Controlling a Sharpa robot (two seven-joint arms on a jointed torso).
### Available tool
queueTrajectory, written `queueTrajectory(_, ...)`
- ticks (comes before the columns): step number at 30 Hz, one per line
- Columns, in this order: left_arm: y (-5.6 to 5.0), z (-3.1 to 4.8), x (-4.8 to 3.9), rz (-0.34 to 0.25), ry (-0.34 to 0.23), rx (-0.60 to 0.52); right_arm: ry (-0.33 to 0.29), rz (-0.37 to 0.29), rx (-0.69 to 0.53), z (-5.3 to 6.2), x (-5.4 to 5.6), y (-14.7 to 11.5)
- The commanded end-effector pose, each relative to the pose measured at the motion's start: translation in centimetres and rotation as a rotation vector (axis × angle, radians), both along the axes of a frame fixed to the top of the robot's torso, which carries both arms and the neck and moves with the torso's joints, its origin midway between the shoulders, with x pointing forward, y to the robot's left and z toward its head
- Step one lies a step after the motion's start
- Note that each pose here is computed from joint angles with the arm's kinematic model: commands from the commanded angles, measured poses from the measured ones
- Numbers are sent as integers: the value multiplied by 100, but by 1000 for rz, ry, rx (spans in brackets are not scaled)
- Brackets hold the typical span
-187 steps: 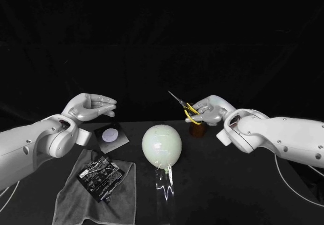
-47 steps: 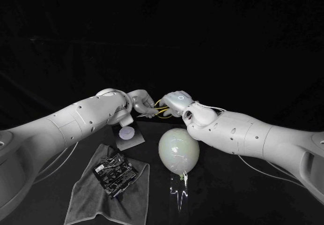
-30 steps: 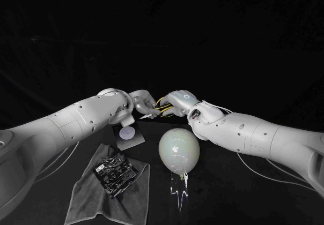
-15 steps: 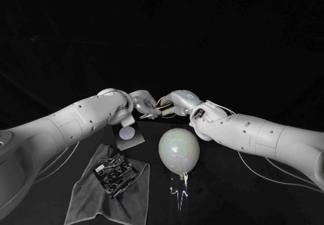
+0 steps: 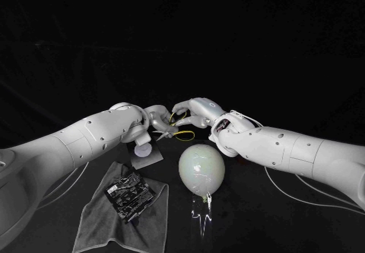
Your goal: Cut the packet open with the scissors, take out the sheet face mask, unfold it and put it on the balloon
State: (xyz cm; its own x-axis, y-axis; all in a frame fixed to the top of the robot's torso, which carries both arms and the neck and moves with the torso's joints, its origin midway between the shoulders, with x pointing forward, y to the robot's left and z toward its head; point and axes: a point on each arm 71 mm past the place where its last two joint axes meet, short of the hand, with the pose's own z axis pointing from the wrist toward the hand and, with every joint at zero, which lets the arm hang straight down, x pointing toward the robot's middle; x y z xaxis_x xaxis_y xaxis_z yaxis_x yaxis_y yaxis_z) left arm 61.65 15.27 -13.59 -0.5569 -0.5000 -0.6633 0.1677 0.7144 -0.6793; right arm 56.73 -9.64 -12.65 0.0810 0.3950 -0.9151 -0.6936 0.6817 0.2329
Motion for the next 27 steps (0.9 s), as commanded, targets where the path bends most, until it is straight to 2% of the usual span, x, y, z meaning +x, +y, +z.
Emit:
queueTrajectory(1,3,2,2,14,22,-1,10,37,-30,-17,-30,32)
queueTrajectory(11,26,1,5,23,27,-7,9,27,-20,-8,-41,7)
queueTrajectory(15,55,6,12,38,24,-21,28,-10,71,30,-18,-61)
queueTrajectory(20,115,21,20,73,20,-61,122,-109,228,48,58,-254)
queueTrajectory(23,158,38,26,93,4,-83,212,-157,280,13,98,-363)
queueTrajectory(26,196,52,33,109,-12,-102,292,-169,290,-30,126,-413)
queueTrajectory(27,213,60,36,118,-19,-114,336,-165,284,-58,137,-422)
